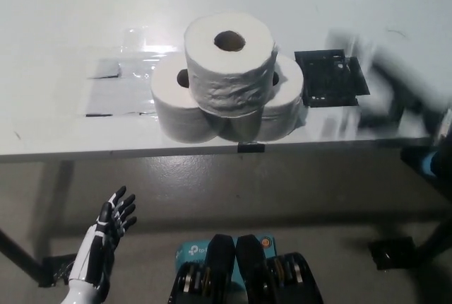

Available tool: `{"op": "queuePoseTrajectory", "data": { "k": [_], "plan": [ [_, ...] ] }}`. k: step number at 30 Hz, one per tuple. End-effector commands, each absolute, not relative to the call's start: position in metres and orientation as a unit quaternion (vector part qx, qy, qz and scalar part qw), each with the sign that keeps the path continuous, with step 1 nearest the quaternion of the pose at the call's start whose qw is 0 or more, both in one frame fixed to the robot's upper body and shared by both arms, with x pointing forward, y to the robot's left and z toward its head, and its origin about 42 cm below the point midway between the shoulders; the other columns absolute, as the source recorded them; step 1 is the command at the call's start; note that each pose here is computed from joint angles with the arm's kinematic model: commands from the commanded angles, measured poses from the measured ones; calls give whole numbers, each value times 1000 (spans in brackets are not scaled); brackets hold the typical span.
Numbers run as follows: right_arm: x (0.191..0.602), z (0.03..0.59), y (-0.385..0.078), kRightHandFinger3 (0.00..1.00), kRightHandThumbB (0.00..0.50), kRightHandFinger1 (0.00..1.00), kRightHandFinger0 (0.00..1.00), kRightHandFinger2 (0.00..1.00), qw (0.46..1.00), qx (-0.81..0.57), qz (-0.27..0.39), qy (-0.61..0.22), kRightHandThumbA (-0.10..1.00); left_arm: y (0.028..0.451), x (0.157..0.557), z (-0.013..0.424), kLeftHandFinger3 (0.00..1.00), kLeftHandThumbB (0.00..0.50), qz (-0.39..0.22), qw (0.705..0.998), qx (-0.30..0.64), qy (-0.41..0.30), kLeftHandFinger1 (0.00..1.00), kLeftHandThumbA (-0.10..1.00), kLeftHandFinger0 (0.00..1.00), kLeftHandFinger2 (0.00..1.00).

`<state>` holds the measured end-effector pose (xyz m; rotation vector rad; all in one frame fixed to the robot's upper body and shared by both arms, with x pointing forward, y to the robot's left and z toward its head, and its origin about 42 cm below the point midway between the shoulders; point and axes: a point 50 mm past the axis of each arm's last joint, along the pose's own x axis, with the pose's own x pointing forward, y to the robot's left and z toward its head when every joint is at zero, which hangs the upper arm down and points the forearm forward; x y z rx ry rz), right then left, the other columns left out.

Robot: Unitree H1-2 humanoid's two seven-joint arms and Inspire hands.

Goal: A few rolls of toilet paper are kept infront of the robot and the robot uses its right hand to lift one of the rolls and and places it on top of the other rolls to stack it.

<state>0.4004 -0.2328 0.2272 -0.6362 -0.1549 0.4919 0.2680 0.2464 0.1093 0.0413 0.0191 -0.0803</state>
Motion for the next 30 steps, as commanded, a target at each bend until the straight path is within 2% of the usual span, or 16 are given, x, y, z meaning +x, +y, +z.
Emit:
{"op": "queuePoseTrajectory", "data": {
  "k": [1, 4, 6, 7, 8, 10, 12, 14, 16, 17, 18, 21, 22, 23, 26, 30],
  "plan": [
    [239, 229, -237, 1000, 318, 1000, 1000, 1000, 936, -21, 23, -352, 1000, 254, 284, 135, 1000, 52, -34, 998, -8, -52, 1000, 1000, 1000, 1000],
    [249, 198, -226, 1000, 315, 1000, 1000, 1000, 951, -5, 16, -309, 1000, 252, 285, 136, 1000, 53, -35, 998, -8, -55, 1000, 1000, 1000, 1000],
    [255, 173, -218, 1000, 271, 1000, 1000, 1000, 960, 11, 6, -279, 1000, 251, 281, 133, 1000, 63, -38, 998, -8, -51, 1000, 1000, 1000, 1000],
    [256, 161, -215, 1000, 266, 1000, 1000, 1000, 965, 20, 3, -263, 1000, 251, 279, 132, 1000, 64, -39, 998, -9, -49, 1000, 1000, 1000, 1000],
    [257, 145, -210, 1000, 234, 1000, 1000, 1000, 970, 20, -3, -241, 1000, 251, 277, 131, 1000, 67, -40, 998, -9, -48, 1000, 1000, 1000, 1000],
    [254, 111, -203, 1000, 196, 1000, 1000, 1000, 983, 28, -14, -183, 1000, 250, 270, 127, 1000, 81, -39, 998, -8, -42, 1000, 1000, 1000, 1000],
    [244, 92, -202, 1000, 170, 1000, 1000, 1000, 987, 15, -17, -160, 1000, 249, 263, 124, 1000, 84, -41, 998, -7, -35, 1000, 1000, 1000, 1000],
    [240, 70, -202, 1000, 126, 1000, 1000, 1000, 992, 21, -16, -125, 1000, 249, 258, 121, 1000, 69, -43, 999, -1, -34, 1000, 1000, 1000, 1000],
    [234, 58, -202, 1000, 105, 1000, 1000, 1000, 994, 24, -23, -102, 1000, 248, 253, 118, 1000, 56, -47, 999, -2, -27, 1000, 1000, 1000, 1000],
    [230, 52, -202, 1000, 128, 1000, 1000, 1000, 995, 31, -27, -91, 1000, 247, 249, 116, 1000, 53, -47, 999, -5, -23, 1000, 1000, 1000, 1000],
    [226, 47, -202, 1000, 113, 1000, 1000, 1000, 996, 35, -28, -82, 1000, 247, 246, 115, 1000, 70, -47, 999, -5, -20, 1000, 1000, 1000, 1000],
    [221, 40, -204, 1000, 104, 1000, 1000, 1000, 997, 34, -28, -70, 1000, 245, 238, 112, 1000, 58, -48, 999, -1, -14, 1000, 1000, 1000, 1000],
    [221, 39, -204, 1000, 105, 1000, 1000, 1000, 997, 36, -28, -68, 1000, 245, 238, 112, 1000, 68, -48, 999, 0, -14, 1000, 1000, 1000, 1000],
    [220, 37, -205, 1000, 134, 1000, 1000, 1000, 997, 40, -28, -64, 1000, 245, 236, 110, 1000, 79, -47, 999, -1, -13, 1000, 1000, 1000, 1000],
    [219, 36, -206, 1000, 125, 1000, 1000, 1000, 997, 32, -31, -61, 1000, 245, 233, 111, 1000, 100, -46, 999, 1, -9, 1000, 1000, 1000, 1000],
    [220, 35, -208, 1000, 125, 1000, 1000, 1000, 997, 25, -29, -60, 1000, 244, 233, 112, 1000, 85, -45, 999, -1, -11, 1000, 1000, 1000, 1000]
  ]
}}
